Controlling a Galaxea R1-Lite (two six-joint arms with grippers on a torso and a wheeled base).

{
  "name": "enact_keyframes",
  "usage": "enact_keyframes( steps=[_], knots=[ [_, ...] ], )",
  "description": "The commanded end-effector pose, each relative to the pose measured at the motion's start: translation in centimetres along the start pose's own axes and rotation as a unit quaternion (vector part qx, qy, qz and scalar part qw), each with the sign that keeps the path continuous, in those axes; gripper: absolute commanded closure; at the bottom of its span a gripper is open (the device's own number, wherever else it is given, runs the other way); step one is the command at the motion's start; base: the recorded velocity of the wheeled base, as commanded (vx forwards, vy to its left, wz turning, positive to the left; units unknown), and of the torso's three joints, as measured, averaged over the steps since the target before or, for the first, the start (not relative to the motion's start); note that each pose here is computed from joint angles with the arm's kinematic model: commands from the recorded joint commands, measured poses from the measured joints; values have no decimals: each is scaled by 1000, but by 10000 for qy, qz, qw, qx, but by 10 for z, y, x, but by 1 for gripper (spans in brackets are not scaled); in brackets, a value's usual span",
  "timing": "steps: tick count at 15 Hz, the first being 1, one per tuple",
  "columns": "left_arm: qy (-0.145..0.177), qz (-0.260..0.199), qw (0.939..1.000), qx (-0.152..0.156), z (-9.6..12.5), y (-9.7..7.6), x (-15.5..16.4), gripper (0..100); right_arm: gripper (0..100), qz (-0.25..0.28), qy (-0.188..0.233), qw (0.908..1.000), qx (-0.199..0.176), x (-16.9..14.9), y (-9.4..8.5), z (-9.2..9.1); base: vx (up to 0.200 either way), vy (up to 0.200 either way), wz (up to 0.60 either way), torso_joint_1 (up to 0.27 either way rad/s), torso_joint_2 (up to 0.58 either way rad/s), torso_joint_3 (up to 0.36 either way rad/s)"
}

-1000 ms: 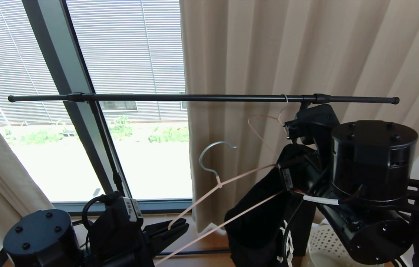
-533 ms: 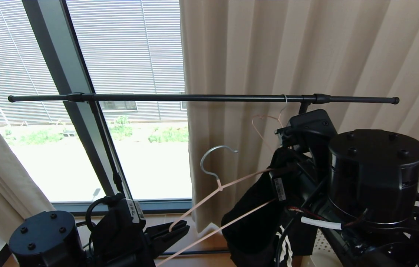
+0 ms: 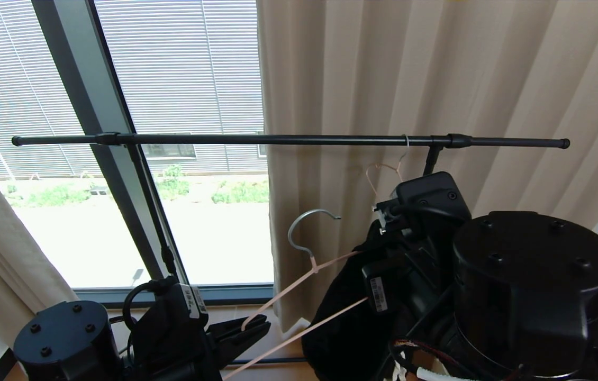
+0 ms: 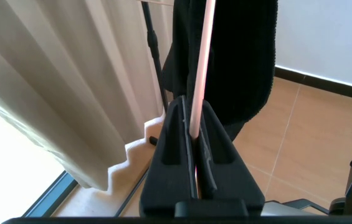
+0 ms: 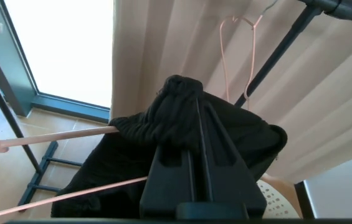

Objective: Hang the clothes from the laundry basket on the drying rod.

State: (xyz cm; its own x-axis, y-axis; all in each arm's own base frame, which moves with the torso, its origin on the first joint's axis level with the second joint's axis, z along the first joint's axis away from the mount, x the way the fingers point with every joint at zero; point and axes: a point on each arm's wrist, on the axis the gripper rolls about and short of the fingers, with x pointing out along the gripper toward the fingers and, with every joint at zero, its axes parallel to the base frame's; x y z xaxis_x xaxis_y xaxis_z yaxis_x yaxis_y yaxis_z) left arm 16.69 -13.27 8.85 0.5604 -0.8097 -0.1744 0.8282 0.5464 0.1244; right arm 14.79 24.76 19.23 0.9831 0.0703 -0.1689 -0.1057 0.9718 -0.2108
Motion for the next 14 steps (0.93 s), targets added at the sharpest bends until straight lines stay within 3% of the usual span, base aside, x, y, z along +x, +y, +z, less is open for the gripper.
enact_keyframes(
  steps=[1, 5, 14],
  knots=[
    [3, -1, 10000, -2, 0, 0, 0, 100, 100, 67, 16, 10000, -46, -1, 6, -2, 0, 0, 0, 0, 0, 0],
    [32, -6, 10000, -12, -1, 0, 1, 100, 100, 354, -199, 9989, 232, -13, 16, 0, 0, 0, 0, 0, 0, 0],
    [82, -16, 10000, -29, -4, 0, 3, 100, 100, 664, -270, 9969, 310, -27, 27, -2, 0, 0, 0, 0, 0, 0]
  ],
)
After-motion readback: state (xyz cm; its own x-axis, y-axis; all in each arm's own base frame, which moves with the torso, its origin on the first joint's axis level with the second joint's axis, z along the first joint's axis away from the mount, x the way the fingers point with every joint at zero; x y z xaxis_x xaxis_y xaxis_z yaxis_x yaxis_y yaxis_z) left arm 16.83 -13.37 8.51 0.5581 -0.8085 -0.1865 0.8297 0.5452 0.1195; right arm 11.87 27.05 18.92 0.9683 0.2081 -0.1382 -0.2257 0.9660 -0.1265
